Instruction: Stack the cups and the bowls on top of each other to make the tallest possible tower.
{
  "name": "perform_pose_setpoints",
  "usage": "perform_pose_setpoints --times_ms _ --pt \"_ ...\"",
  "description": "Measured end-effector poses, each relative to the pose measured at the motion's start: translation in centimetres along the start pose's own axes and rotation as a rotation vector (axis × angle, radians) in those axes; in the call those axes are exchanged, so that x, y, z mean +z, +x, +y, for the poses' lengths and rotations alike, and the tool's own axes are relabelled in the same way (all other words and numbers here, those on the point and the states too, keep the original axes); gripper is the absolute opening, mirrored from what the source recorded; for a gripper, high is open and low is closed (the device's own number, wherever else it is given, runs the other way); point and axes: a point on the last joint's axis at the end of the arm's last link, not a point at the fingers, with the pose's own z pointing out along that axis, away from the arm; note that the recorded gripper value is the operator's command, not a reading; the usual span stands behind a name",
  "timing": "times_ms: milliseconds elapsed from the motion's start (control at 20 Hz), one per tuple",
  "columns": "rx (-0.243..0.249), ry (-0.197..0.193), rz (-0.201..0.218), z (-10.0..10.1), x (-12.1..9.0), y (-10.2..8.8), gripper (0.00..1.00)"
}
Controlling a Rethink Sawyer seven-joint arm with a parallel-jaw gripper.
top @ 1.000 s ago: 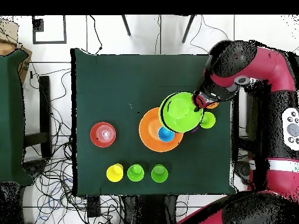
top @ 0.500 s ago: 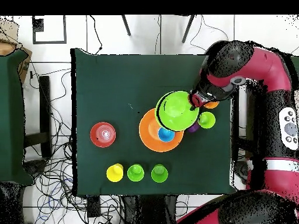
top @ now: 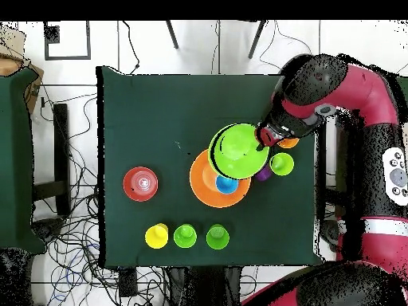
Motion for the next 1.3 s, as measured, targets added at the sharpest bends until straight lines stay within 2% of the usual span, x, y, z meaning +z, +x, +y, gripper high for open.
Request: perform_pose_setpoints --times_ms 900,1300 --pt "0.022 -0.013 0.031 -0.2 1.1 0.6 0.00" --pt "0.018 -0.022 0.032 0.0 1.3 0.6 0.00"
